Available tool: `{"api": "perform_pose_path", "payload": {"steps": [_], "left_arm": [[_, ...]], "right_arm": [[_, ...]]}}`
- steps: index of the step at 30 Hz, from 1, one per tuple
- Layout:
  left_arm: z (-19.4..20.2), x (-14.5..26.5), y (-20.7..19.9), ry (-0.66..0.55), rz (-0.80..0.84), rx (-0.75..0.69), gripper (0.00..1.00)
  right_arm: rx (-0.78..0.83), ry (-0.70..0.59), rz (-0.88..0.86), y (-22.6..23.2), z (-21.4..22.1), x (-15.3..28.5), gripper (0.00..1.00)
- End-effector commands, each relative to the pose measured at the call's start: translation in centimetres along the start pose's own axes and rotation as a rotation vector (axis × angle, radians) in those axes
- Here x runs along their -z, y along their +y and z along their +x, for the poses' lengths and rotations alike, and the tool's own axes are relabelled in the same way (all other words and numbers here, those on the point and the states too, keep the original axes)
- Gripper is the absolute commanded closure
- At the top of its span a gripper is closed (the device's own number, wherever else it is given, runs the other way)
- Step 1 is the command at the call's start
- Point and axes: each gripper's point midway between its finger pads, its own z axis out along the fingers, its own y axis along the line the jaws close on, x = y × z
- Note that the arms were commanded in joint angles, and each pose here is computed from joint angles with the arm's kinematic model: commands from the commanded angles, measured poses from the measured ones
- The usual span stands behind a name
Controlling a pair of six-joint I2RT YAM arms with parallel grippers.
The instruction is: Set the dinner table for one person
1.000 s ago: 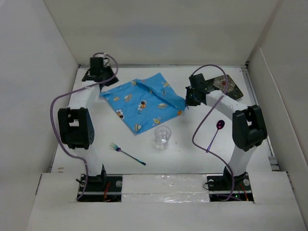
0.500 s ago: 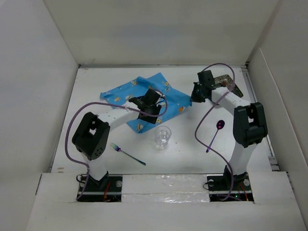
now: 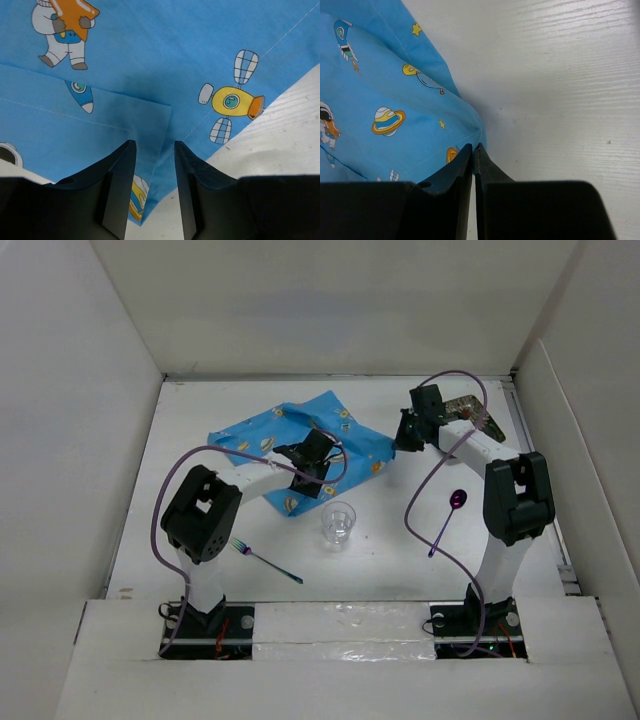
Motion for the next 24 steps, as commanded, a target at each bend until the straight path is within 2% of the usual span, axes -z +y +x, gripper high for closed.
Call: {"api": "perform_pose_path", "payload": {"steps": [1, 10, 11, 13, 14, 15, 17, 20, 24], "left_arm": [[0.4, -0.9, 0.2, 0.008, -0.01, -0.025, 0.67], [0.3, -2.0, 0.8, 0.006, -0.055, -0.037, 0.68], [0.2, -2.1, 0.9, 0.005, -0.068, -0.033, 0.75], [0.2, -2.1, 1.0, -0.003, -0.071, -0.028, 0.82], [0.3, -2.2, 1.2, -0.004, -0.08, -0.027, 0.93], [0.2, -2.2, 1.3, -0.007, -0.087, -0.022, 0.98], [-0.1, -1.8, 1.8, -0.022, -0.115, -0.004, 1.0], [-1.7, -0.1, 2.4, -0.082, -0.141, 0.029, 1.0], [-5.7, 4.9, 4.1, -0.234, -0.151, 0.147, 1.0]], "right_arm": [[-0.006, -0.059, -0.047, 1.3, -1.7, 0.8, 0.89], [-0.014, -0.054, -0.072, 1.4, -1.6, 0.9, 0.89], [-0.016, -0.054, -0.072, 1.3, -1.5, 1.0, 0.89], [-0.018, -0.06, -0.074, 1.4, -1.6, 1.0, 0.89], [-0.02, -0.057, -0.073, 1.3, -1.4, 1.0, 0.89], [-0.022, -0.056, -0.072, 1.3, -1.4, 1.1, 0.89], [-0.022, -0.059, -0.072, 1.3, -1.5, 1.1, 0.89], [-0.028, -0.062, -0.07, 1.3, -1.5, 1.2, 0.89], [-0.04, -0.064, -0.053, 0.7, -1.7, 1.6, 0.89]]}}
